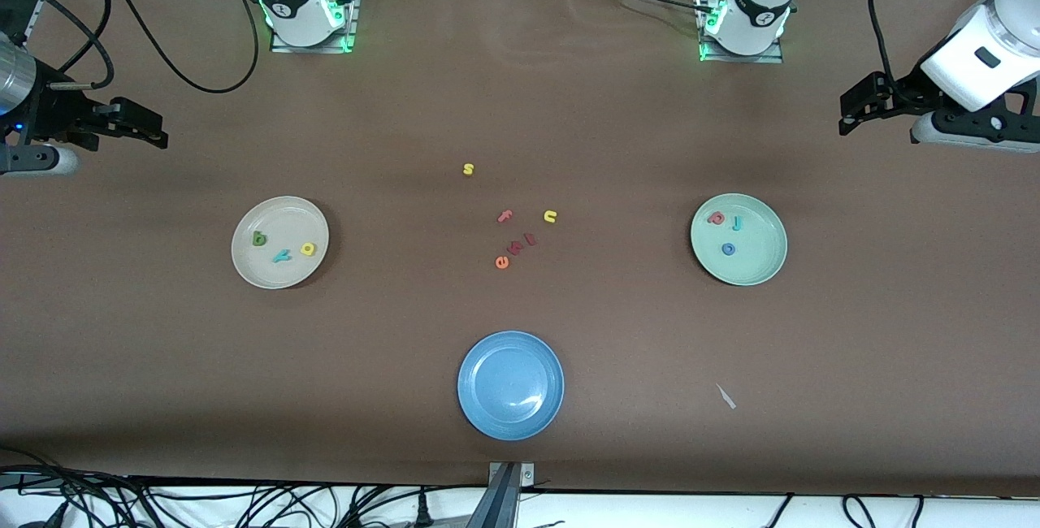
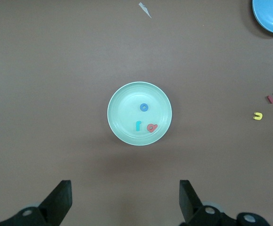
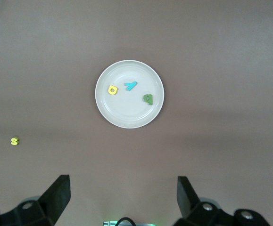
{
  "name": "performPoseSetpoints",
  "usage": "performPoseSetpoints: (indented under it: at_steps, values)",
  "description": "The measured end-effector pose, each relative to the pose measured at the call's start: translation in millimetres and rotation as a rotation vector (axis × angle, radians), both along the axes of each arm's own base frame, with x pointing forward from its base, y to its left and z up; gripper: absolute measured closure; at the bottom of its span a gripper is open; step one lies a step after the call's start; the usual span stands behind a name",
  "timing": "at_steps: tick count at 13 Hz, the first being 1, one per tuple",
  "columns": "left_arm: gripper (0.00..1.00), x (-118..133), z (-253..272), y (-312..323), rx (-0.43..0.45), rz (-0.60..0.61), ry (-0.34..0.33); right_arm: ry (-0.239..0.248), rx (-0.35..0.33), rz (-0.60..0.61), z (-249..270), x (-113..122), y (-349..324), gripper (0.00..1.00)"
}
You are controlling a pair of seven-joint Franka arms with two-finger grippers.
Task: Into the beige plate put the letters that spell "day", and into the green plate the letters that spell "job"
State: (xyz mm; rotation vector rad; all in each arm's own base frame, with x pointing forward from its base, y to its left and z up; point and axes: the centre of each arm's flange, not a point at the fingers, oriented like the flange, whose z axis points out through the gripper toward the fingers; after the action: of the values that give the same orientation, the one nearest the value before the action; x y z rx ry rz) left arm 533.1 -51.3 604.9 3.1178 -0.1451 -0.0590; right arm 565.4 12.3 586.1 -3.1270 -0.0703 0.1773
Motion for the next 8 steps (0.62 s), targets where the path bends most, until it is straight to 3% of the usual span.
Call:
performPoseSetpoints:
  at_steps: [8]
  values:
    - [0.00, 4.9, -1.6, -2.1, 0.003, 0.027, 0.015, 0.006, 0.000, 0.000, -3.3, 1.4, 0.0, 0.00]
